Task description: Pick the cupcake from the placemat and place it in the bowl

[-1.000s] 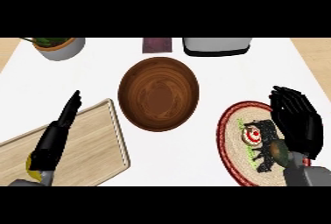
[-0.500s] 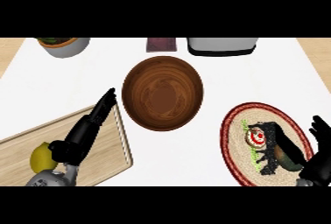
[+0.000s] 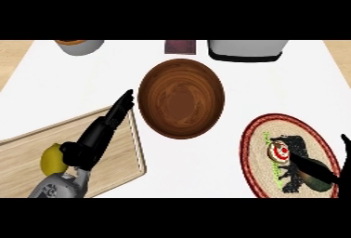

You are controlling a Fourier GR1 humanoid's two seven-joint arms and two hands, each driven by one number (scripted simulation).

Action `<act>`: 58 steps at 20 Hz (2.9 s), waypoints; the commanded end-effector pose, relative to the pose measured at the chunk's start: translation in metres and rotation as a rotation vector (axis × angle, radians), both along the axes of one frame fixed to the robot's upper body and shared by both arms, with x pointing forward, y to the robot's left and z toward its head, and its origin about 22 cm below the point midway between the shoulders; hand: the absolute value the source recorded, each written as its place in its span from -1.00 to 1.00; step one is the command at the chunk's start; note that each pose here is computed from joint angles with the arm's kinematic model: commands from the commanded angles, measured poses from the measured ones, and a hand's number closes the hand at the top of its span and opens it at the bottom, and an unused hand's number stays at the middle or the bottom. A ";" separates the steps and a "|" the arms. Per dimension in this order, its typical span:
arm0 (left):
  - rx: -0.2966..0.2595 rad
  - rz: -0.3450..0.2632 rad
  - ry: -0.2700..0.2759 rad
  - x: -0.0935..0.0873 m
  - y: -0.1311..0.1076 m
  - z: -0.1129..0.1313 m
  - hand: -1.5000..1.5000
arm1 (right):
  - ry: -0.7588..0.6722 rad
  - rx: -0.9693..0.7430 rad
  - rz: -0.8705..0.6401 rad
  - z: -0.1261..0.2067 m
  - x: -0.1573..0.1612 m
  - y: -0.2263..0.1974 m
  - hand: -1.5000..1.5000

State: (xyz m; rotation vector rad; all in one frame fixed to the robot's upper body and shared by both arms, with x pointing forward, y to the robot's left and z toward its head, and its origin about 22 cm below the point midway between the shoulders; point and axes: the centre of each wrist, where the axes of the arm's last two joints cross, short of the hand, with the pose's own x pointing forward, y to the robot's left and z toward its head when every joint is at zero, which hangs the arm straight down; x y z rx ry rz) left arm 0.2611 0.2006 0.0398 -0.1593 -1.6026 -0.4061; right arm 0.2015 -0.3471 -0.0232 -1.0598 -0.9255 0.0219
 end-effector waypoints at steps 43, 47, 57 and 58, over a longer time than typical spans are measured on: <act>-0.014 0.033 0.034 0.000 0.006 -0.018 0.00 | 0.682 0.064 -0.006 0.083 0.084 0.095 -1.00; -0.014 0.020 0.024 -0.004 0.014 -0.013 0.00 | 0.701 0.096 -0.016 0.076 0.085 0.097 -1.00; -0.015 0.016 0.009 0.003 0.004 -0.011 0.00 | 0.669 0.092 -0.006 0.063 0.082 0.091 -1.00; -0.023 0.006 0.009 0.003 0.004 -0.007 0.00 | 0.673 0.091 0.004 0.046 0.069 0.089 -1.00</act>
